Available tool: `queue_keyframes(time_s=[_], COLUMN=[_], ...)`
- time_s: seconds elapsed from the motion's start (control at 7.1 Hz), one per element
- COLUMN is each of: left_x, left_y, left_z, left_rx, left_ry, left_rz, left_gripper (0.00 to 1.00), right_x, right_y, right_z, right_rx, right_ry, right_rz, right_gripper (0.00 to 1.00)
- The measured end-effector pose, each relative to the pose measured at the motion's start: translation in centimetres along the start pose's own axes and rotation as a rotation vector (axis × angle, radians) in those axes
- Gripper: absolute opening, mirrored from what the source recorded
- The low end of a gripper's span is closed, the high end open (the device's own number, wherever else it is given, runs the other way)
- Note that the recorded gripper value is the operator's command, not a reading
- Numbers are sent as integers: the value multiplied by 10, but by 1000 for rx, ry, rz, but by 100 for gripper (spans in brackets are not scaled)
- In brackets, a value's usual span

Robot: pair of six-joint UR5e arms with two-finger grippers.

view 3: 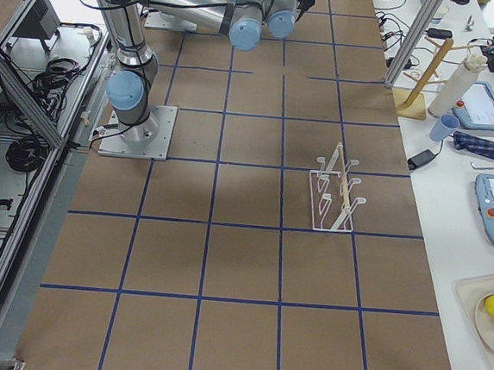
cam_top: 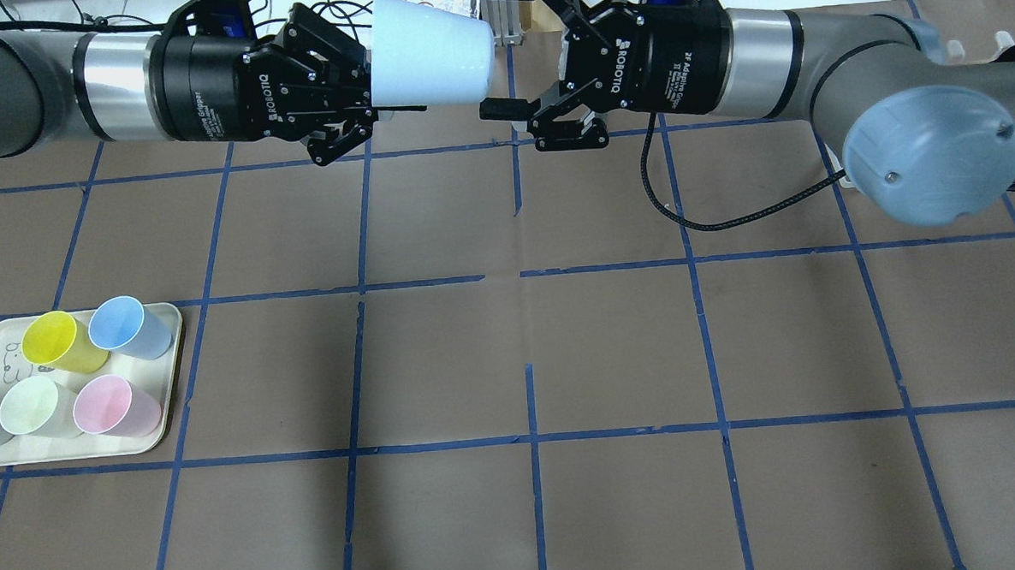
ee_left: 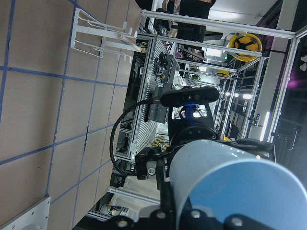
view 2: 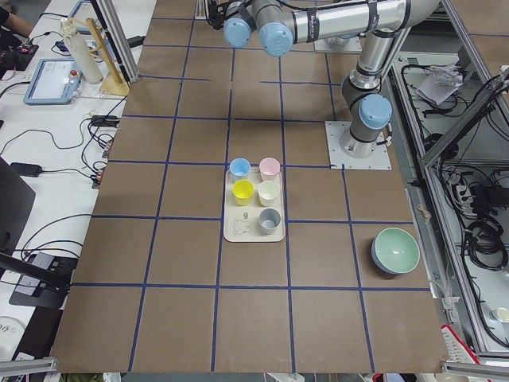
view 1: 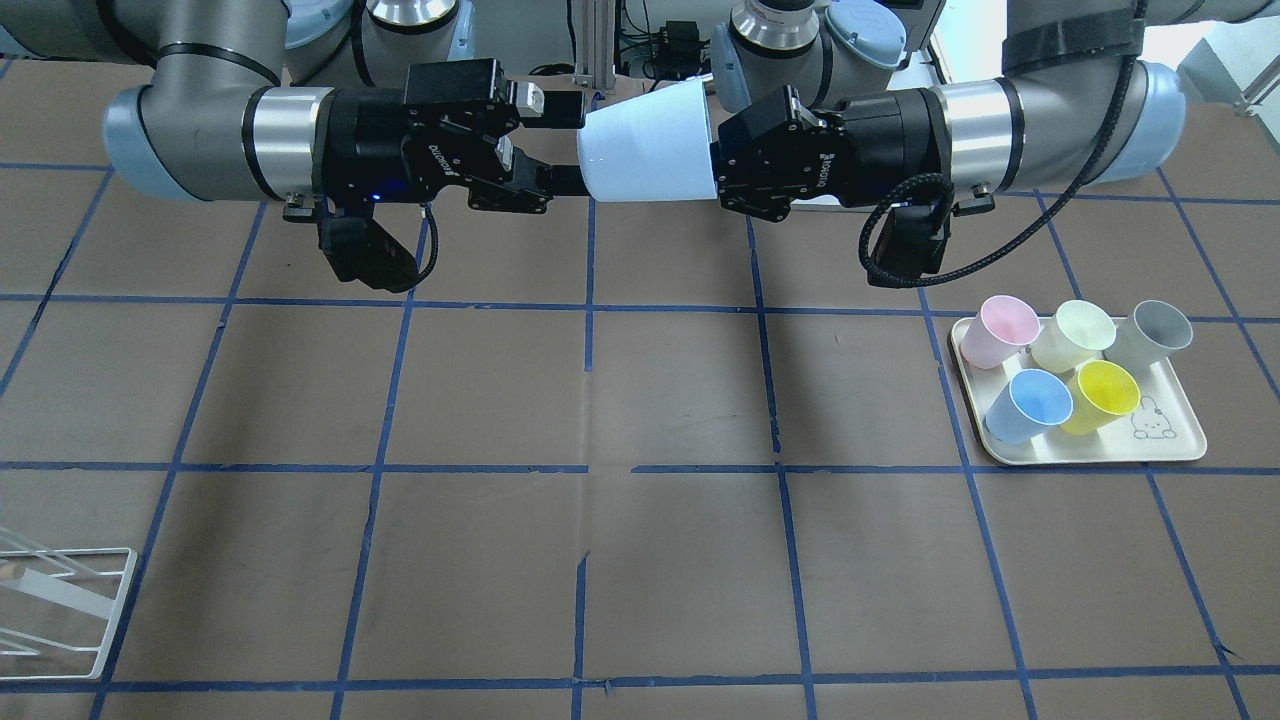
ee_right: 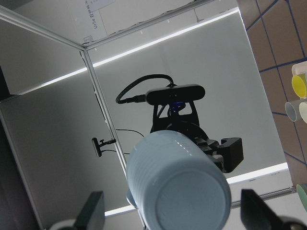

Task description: Transfer IKEA cup to right arm and place on rack

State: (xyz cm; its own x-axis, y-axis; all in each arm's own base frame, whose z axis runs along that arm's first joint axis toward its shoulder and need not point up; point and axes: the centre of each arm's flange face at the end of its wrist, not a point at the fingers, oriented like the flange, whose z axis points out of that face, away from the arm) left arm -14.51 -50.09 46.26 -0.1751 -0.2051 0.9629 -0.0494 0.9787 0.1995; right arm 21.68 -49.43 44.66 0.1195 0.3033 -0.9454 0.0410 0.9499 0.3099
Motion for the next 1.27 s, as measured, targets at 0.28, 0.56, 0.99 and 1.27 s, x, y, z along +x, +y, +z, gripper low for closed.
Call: queue_keyframes(time_s=[0.28, 0.56, 0.99, 1.27], left_x=[-1, -1, 0, -1], left_y=[-1, -1, -1, -2], left_z=[1, 1, 1, 1], left_rx=[-2, -2, -2, -2], left_ry=[0, -1, -1, -1], left_rz=[-2, -2, -1, -2], left_gripper=[0, 0, 0, 100], right_x=[3, 6, 7, 6], right_y=[2, 2, 0, 0], right_z=[9, 13, 13, 13], right_rx=[-17, -26, -25, -25], right_ry=[6, 12, 13, 15], right_rz=[2, 10, 60, 95], right_gripper=[95, 68, 16, 0])
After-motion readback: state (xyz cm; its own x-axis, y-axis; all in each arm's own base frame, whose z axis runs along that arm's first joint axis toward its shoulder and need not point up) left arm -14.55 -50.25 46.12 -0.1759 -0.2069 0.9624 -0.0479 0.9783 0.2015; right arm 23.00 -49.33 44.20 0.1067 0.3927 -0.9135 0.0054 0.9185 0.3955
